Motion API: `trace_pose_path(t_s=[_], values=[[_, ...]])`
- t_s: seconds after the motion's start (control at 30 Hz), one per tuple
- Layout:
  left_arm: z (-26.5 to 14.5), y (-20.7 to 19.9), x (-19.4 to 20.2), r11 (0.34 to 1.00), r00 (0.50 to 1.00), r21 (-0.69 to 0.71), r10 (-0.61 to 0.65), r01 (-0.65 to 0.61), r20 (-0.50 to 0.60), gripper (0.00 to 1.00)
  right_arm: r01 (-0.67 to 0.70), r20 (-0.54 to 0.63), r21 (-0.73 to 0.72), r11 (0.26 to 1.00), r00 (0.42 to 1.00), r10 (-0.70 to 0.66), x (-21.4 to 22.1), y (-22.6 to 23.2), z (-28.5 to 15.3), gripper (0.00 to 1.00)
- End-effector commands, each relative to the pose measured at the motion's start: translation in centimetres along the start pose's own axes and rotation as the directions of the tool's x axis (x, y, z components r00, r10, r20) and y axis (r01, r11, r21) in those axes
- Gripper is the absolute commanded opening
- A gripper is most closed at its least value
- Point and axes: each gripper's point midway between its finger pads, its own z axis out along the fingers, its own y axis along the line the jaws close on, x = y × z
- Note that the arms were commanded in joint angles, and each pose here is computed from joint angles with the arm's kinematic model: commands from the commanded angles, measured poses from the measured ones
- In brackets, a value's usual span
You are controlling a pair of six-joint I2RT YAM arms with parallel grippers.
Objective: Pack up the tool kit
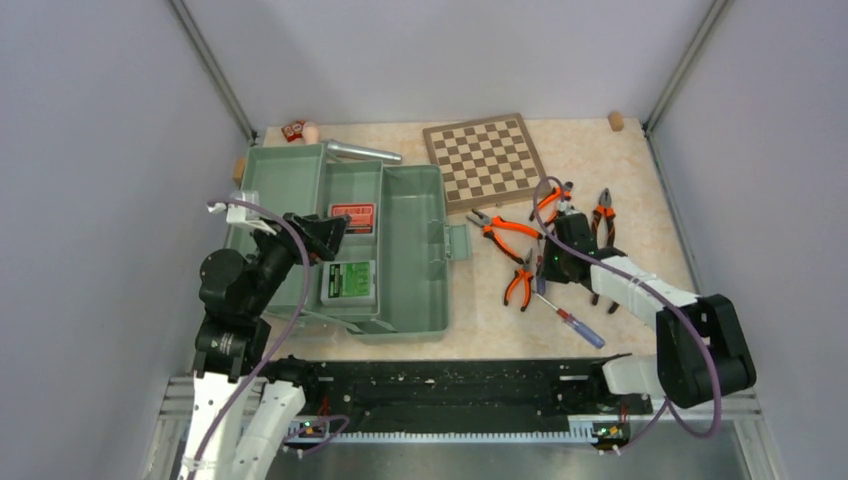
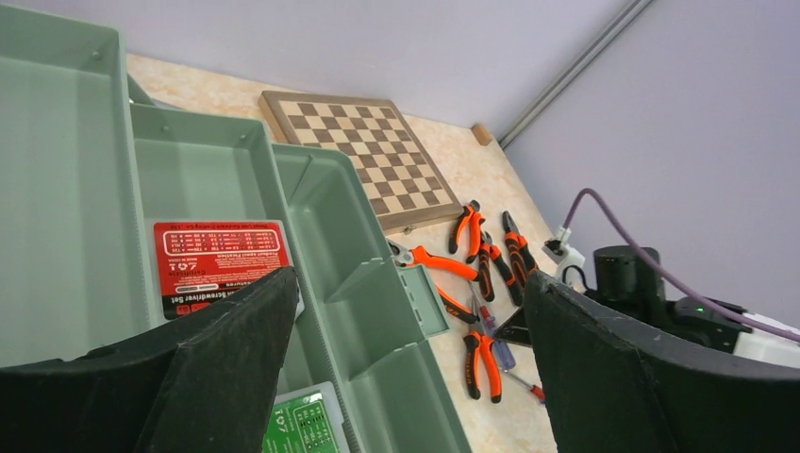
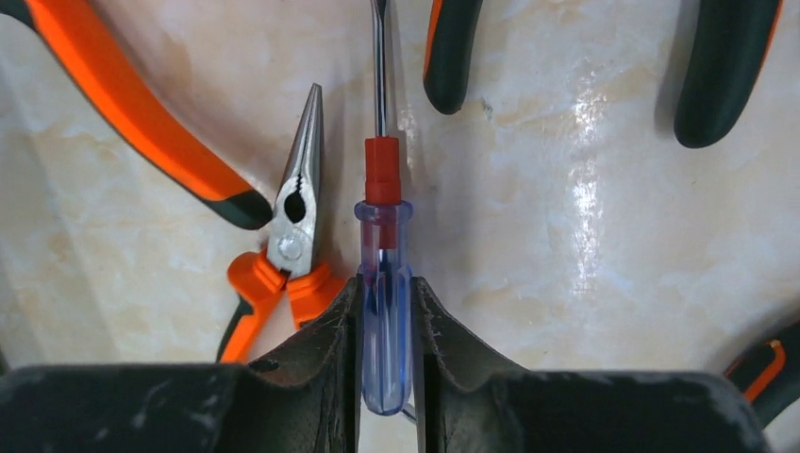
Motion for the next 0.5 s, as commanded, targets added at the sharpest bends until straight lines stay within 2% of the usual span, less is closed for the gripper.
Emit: trace_pose_path(t_s=[0.0, 0.07, 0.23, 0.47], values=[[-0.3, -1.6, -1.6, 0.998, 0.998, 0.059, 0.012, -0.016, 0.061, 0.93, -0.031, 0.001, 0.024, 0.999, 1.0, 0.031, -0.3, -0.3, 1.6, 0.02], [-0.3, -1.4, -1.4, 0.998, 0.998, 0.056, 0.011, -0.014, 0.058, 0.93, -0.029, -0.006, 0.044, 0.999, 1.0, 0.03, -0.1, -0.7, 2.2, 0.05], [-0.5, -1.2, -1.5, 0.999, 0.998, 0.044, 0.019, -0.021, 0.066, 0.93, -0.041, -0.008, 0.089, 0.995, 0.999, 0.042, -0.3, -1.2, 3.1, 0.25], [-0.5, -1.3, -1.5, 0.999, 0.998, 0.045, 0.013, -0.015, 0.064, 0.93, -0.046, -0.014, 0.169, 0.985, 0.999, 0.049, -0.8, -2.2, 4.1, 0.36]])
